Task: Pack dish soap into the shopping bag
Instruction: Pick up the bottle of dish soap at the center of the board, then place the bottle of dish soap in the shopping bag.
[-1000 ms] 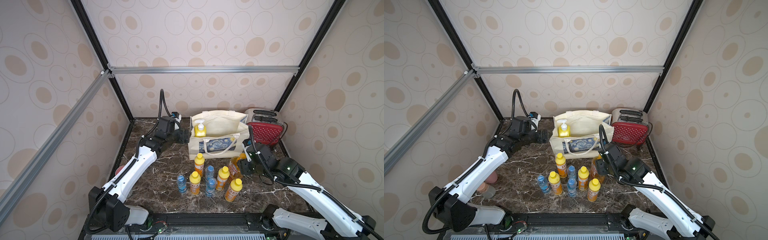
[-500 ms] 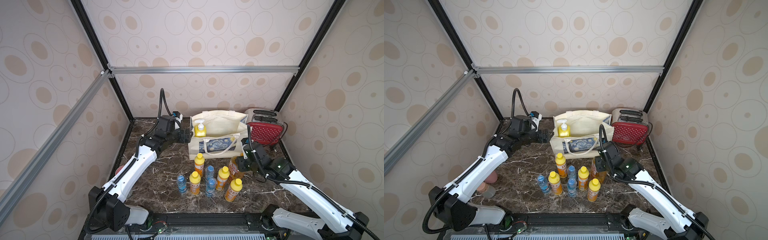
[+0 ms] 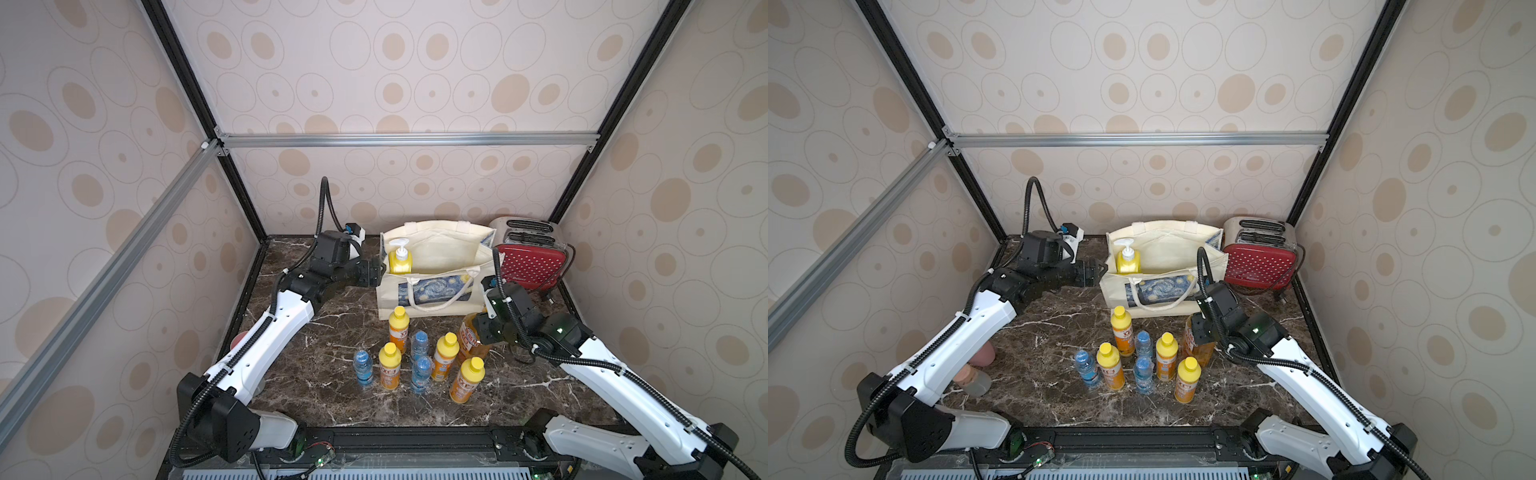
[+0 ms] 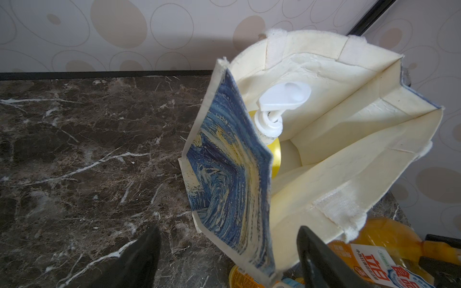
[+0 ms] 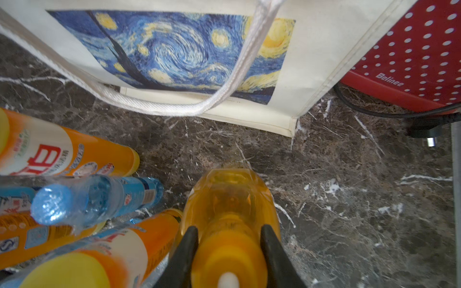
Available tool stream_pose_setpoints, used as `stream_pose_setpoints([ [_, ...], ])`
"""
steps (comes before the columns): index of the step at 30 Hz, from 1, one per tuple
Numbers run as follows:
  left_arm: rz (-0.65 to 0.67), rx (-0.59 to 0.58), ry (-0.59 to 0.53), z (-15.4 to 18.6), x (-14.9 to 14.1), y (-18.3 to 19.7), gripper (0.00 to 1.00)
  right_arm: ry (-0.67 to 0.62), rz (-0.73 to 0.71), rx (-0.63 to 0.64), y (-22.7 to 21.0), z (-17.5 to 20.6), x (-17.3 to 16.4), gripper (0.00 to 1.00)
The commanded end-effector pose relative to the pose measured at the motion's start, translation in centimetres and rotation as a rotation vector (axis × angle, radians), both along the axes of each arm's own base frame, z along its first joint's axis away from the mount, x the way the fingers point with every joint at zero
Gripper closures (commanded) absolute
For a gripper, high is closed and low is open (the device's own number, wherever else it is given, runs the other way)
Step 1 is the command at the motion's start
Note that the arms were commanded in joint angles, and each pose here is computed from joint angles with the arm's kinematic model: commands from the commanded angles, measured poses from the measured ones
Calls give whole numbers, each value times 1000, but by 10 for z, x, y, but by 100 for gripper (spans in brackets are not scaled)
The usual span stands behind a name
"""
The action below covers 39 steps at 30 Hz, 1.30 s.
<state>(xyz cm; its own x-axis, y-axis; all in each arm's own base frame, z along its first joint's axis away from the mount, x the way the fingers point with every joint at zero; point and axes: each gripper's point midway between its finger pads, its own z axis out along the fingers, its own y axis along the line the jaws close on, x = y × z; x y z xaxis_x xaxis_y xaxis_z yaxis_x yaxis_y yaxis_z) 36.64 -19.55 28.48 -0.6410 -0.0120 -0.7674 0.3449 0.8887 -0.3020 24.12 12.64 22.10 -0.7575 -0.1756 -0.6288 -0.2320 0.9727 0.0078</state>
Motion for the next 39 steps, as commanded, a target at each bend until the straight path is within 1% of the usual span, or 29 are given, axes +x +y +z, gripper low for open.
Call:
stream_pose_setpoints([
  [1,-15,-13,-45,21,0,-3,15,-140,-2,-2,-9,59,7,99],
  [6,-14,-12,-38,17,-2,-2,16,-212,34,25,-7,108,7,100],
  [10,-14,-14,-36,16,-2,-2,16,-276,74,76,1,146,9,100],
  [23,-22,-19,-16,7,-3,-5,17,-551,196,232,41,283,35,100],
  [28,-26,-22,-14,5,-4,-5,17,-644,199,253,53,318,52,100],
  [34,-29,-26,-14,5,-5,-5,18,-764,168,286,55,361,71,100],
  [39,-29,-23,-13,4,-7,-4,18,-814,155,333,57,381,85,100],
])
